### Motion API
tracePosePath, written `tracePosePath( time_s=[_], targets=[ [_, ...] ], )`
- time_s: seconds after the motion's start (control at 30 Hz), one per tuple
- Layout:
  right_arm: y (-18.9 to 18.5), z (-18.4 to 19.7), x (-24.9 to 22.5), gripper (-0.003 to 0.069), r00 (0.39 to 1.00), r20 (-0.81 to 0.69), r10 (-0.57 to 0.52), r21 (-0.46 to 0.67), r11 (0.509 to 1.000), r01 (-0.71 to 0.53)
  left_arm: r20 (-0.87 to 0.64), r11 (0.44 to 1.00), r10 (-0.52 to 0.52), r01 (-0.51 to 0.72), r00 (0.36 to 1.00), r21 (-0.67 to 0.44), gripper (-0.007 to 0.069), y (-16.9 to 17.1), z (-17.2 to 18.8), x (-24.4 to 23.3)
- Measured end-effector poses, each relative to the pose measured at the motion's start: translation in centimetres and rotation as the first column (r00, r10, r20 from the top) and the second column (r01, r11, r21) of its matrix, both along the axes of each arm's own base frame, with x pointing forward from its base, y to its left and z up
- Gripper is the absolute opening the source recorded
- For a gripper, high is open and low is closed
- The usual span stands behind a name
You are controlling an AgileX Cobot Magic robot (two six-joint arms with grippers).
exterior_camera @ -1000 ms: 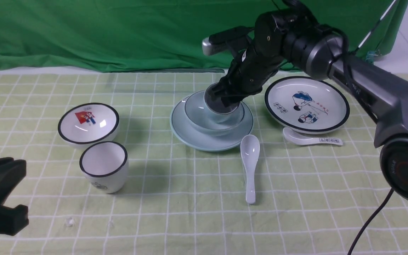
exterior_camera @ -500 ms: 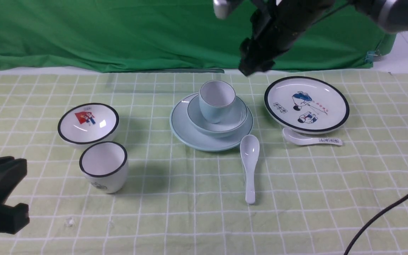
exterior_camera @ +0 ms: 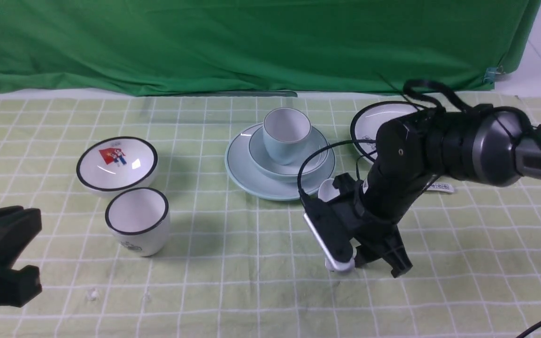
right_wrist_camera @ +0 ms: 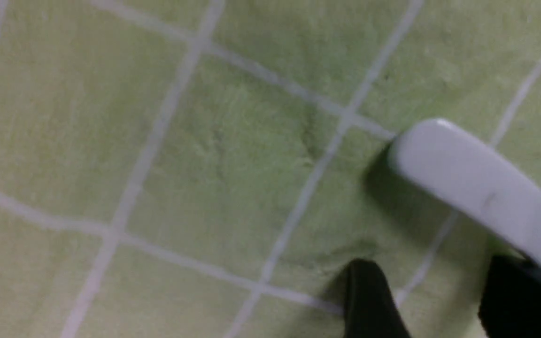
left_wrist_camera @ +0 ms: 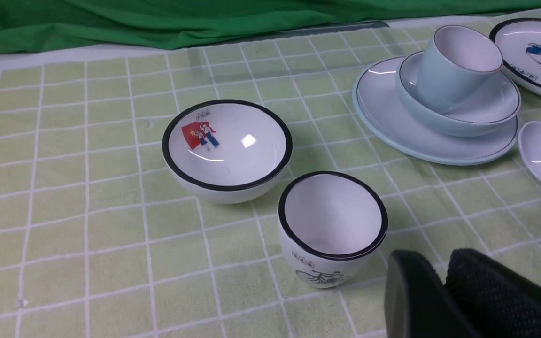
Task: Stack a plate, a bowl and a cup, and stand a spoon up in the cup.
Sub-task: Use the right arm to grab a blue soup spoon
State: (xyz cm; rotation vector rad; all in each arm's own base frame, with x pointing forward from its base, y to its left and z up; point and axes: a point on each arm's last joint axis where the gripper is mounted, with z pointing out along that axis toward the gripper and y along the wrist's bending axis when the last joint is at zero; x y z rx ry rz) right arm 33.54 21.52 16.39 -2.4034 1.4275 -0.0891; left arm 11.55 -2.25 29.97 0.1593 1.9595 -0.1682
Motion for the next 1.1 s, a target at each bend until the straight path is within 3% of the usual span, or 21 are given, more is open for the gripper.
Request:
tracePosePath(
  time_s=[0.23,0.83,0.97,1.1],
  targets=[
    [0.7,0.1,0.3,0.0364,0.991,0.122,0.054,0.024,0.998,-0.057,0.0,1.0,0.0,0.0,1.0,-0.005,0.0062,0.0,0.0,0.0],
    [2.9,0.7,0.5,0.0361,0.965,0.263,0.006,0.125,0.991,-0.04,0.002,1.0,0.0,0.0,1.0,-0.004,0.0062,0.0,0.0,0.0],
    [3.4,-0.4,0.4,0.0308,0.969,0.246,0.011,0.119,0.992,-0.041,0.003,1.0,0.0,0.0,1.0,-0.005,0.0062,0.0,0.0,0.0],
    [3.5,-0.6,0.4,0.0122,0.974,0.222,-0.04,0.144,0.99,0.008,0.003,1.0,0.0,0.0,1.0,-0.005,0.0062,0.0,0.0,0.0]
  ],
)
